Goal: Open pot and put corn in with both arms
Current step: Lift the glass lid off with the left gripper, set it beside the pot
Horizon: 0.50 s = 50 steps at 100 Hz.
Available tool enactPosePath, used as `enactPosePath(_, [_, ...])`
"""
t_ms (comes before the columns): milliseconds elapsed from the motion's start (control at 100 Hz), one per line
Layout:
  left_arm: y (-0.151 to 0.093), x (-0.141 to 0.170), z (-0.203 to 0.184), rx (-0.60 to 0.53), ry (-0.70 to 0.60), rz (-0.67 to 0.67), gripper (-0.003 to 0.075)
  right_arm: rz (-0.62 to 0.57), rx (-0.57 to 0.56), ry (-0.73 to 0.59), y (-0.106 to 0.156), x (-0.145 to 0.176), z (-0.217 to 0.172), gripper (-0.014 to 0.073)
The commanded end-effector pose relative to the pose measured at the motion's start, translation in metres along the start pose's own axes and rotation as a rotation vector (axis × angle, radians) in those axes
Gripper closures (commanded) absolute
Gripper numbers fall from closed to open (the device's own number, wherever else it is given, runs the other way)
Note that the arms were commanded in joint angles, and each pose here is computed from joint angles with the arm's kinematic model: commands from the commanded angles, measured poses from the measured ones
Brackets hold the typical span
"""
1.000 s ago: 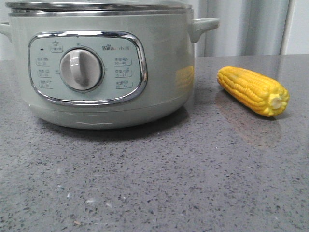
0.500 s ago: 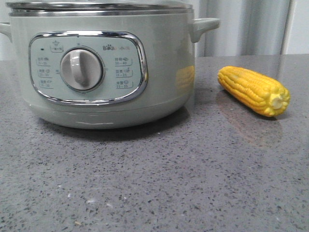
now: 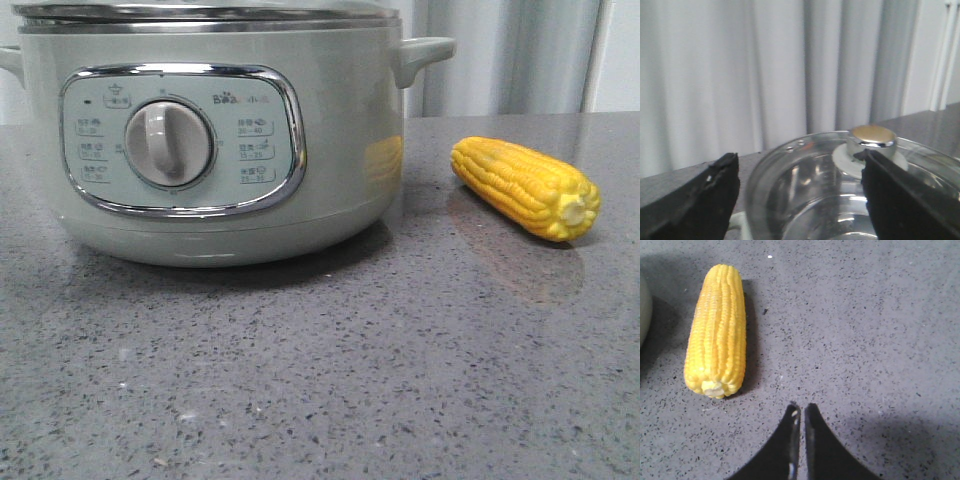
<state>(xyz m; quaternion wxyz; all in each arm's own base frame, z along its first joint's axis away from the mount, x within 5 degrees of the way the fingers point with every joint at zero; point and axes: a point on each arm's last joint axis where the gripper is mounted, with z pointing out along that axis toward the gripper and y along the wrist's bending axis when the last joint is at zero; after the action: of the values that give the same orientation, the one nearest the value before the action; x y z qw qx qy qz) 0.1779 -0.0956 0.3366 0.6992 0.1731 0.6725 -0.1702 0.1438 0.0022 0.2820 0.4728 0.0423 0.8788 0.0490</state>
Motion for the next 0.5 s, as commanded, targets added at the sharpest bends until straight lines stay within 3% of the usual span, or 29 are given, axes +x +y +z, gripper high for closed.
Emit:
enactPosePath(0, [-0.011,-0.022,0.017,0.055,-0.122,0.022,0.0272,-0.023,0.004,-0.089,0.001,-0.016,-0.005,0.0661])
enactPosePath(490, [-0.044,-0.016,0.092,0.153,-0.039,0.007,0.0272,-0.023,0.003,-0.057,0.001,-0.013,-0.004,0.0661])
